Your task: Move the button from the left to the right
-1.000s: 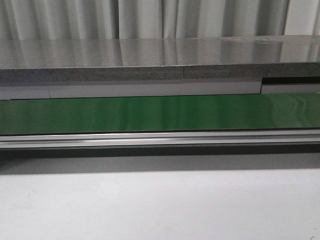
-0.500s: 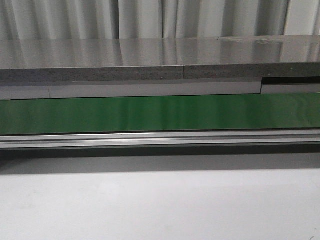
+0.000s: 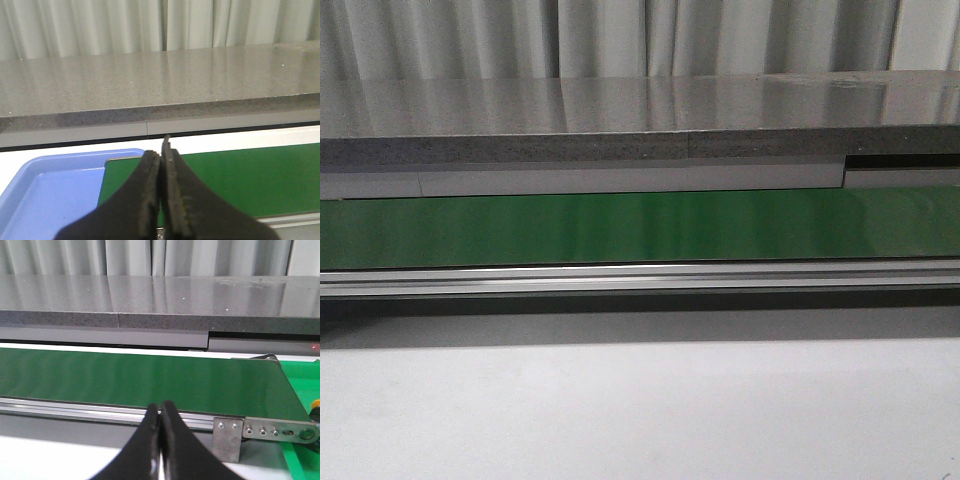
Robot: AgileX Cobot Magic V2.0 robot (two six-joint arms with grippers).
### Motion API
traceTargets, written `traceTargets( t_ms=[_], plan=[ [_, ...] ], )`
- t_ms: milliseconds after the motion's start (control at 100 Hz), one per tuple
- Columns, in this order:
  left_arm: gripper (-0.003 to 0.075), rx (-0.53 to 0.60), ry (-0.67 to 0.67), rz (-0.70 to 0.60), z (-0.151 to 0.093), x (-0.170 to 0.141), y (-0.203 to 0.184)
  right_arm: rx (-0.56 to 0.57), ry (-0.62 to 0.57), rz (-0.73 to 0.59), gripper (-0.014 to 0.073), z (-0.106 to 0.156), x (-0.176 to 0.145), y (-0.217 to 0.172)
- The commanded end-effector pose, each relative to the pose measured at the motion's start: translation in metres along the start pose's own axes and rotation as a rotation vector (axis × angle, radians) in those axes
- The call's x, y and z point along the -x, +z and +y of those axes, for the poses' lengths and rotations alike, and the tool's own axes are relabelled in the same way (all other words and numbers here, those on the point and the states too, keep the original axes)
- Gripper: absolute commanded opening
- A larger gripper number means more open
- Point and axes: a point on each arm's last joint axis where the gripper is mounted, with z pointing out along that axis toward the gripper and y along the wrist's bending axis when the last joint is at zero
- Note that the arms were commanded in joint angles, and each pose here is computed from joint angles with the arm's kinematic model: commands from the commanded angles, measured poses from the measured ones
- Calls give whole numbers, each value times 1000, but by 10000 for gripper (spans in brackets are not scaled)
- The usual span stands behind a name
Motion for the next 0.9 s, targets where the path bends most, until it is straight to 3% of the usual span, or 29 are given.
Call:
traceTargets(
  t_ms=[0,520,890],
  plan=[
    [-20,-7,-10,-121,-1,9,-5,-6,-13,-131,-68,0,15,-3],
    [-20,37,-30,-207,0,-50,-16,-6,-13,-131,-68,0,15,-3],
    [-20,34,-34,-235,-1,-60,-17,-6,-13,-131,-68,0,15,-3]
  ],
)
